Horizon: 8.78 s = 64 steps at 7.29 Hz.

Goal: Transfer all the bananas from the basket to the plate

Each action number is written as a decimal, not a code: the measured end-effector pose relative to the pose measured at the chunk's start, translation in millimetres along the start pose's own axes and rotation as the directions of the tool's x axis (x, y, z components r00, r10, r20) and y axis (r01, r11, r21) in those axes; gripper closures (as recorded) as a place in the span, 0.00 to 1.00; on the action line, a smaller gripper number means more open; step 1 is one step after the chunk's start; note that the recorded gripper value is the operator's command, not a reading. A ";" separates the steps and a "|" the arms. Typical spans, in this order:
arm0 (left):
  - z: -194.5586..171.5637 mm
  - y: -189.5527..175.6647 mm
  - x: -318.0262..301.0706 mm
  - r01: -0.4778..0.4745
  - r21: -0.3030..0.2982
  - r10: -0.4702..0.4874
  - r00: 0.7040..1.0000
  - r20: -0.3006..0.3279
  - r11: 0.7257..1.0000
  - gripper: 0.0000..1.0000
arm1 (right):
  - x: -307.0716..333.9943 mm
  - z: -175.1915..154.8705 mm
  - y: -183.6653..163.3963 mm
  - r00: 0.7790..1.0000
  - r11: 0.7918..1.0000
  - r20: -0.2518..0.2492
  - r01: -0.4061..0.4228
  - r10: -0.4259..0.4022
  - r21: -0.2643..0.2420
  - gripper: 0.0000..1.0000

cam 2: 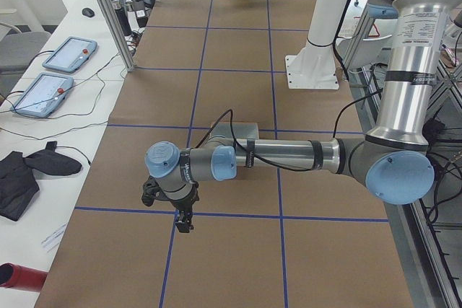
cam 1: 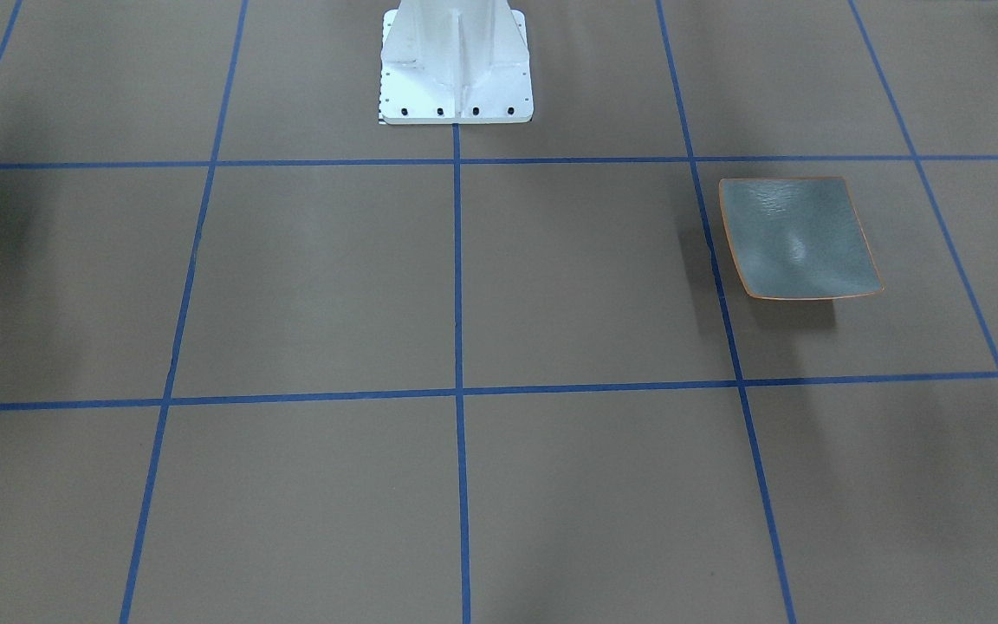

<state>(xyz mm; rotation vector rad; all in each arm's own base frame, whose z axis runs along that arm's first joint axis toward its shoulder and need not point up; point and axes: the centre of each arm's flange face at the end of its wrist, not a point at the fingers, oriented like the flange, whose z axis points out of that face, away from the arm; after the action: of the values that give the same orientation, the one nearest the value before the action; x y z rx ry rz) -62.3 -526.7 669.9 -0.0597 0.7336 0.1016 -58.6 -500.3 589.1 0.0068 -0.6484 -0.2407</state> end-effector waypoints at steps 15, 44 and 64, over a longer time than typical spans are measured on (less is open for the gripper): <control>-2.9 -1.6 3.6 -0.024 0.023 0.024 1.000 0.003 0.999 0.00 | 22.5 99.9 93.9 0.986 0.973 -0.164 -0.001 -0.038 -0.232 0.00; -12.8 -56.2 28.8 -0.195 0.229 0.191 0.981 0.042 0.954 0.00 | -196.4 -104.7 -91.0 0.972 0.980 -0.125 0.195 -0.199 -0.045 1.00; -60.6 -104.2 593.2 0.021 0.317 0.174 0.801 -0.573 0.948 0.01 | -653.2 -167.6 -70.0 0.895 0.906 0.163 0.391 -0.416 0.166 1.00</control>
<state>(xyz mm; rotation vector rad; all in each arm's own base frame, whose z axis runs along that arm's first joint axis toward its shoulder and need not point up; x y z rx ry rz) 347.1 -593.1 229.0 0.2544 1.3827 0.0425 -476.8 -433.4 59.6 0.2486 -0.8558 -0.6084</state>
